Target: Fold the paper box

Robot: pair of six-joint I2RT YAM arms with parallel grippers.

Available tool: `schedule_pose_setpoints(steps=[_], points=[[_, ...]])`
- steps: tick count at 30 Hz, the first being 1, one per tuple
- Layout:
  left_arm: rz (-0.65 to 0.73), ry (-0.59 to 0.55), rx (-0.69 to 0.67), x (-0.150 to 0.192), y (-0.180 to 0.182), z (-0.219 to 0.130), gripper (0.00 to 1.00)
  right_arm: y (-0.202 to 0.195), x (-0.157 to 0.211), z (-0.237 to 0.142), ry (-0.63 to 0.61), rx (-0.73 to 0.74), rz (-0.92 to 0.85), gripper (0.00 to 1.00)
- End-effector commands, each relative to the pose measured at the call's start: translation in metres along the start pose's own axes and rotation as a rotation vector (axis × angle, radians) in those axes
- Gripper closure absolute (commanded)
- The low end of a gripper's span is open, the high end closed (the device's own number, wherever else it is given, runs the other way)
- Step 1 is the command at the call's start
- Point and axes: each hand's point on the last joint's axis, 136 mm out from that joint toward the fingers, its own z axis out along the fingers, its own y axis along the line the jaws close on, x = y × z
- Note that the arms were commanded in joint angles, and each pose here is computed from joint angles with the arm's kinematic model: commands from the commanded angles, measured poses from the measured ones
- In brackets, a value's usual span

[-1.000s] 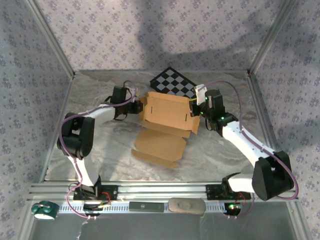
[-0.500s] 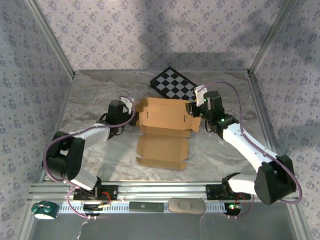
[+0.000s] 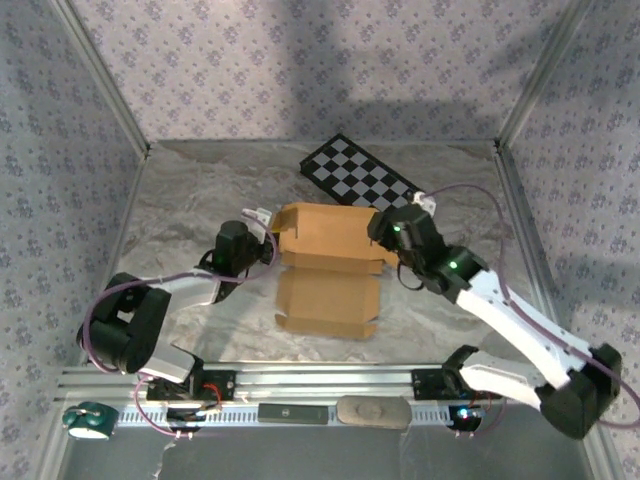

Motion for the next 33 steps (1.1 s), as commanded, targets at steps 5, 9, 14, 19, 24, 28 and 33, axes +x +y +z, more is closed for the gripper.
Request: schedule_pose_setpoints(steps=[5, 9, 14, 19, 24, 28, 33], points=[[0.110, -0.174, 0.004, -0.043, -0.015, -0.018, 1.00, 0.064, -0.008, 0.008, 0.039, 0.054, -0.004, 0.32], [0.130, -0.180, 0.019, -0.047, -0.018, -0.014, 1.00, 0.106, -0.026, 0.012, -0.003, -0.090, -0.595, 0.24], [0.140, -0.178, 0.048, -0.046, -0.021, -0.008, 1.00, 0.096, 0.000, 0.024, 0.084, -0.263, -1.183, 0.25], [0.149, -0.182, 0.053, -0.048, -0.020, -0.007, 1.00, 0.083, 0.012, 0.029, 0.057, -0.332, -1.461, 0.16], [0.151, -0.182, 0.056, -0.047, -0.020, -0.005, 1.00, 0.074, 0.008, 0.047, 0.083, -0.312, -1.529, 0.15], [0.153, -0.175, 0.058, -0.046, -0.020, -0.001, 1.00, 0.067, 0.017, 0.078, 0.152, -0.250, -1.566, 0.26], [0.154, -0.166, 0.057, -0.043, -0.018, 0.001, 1.00, 0.067, 0.012, 0.105, 0.130, -0.136, -1.574, 0.37]])
